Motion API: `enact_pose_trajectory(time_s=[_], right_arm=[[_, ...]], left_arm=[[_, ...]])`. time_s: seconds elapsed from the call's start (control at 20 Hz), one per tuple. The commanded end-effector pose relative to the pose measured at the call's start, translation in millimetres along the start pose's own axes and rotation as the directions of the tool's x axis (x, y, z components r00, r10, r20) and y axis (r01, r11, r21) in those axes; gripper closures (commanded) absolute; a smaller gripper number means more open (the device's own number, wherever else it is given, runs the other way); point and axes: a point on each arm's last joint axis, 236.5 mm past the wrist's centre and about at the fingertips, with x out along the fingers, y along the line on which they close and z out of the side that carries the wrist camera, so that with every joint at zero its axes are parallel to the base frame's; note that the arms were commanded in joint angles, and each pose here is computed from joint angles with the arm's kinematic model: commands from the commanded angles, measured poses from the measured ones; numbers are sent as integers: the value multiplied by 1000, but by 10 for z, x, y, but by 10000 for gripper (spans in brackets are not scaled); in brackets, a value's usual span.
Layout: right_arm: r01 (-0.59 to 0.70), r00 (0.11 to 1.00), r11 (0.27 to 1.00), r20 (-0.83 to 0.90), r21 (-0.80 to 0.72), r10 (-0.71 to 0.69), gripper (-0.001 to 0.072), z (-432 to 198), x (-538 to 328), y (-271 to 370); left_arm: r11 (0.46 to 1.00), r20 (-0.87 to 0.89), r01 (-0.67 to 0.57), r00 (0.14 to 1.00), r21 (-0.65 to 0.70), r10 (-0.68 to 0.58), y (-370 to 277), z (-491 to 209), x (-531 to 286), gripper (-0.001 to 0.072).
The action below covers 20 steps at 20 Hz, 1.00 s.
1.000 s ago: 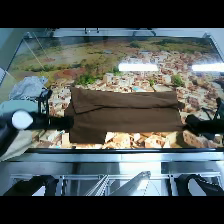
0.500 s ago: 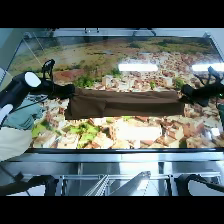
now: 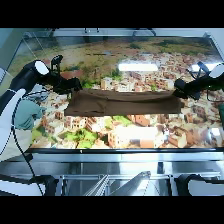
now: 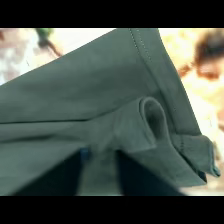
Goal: Fold the shirts.
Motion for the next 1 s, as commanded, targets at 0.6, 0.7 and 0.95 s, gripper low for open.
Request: enact_pose_trajectory(time_s=[0.6,0.7,0.95], right_arm=[[-318,941,946,-97,69,324,59,-23,-386,-829],[-380,911,917,-128,119,393,59,-51,-151,-871],[-505,833,851,-173,147,525,61,-126,257,-684]], left_arm=[[986,132,54,988,156,-75,-741,69,-686,685],[982,118,64,989,178,-86,-871,-38,-564,685],[984,85,77,992,161,-92,-1002,-240,-357,685]])
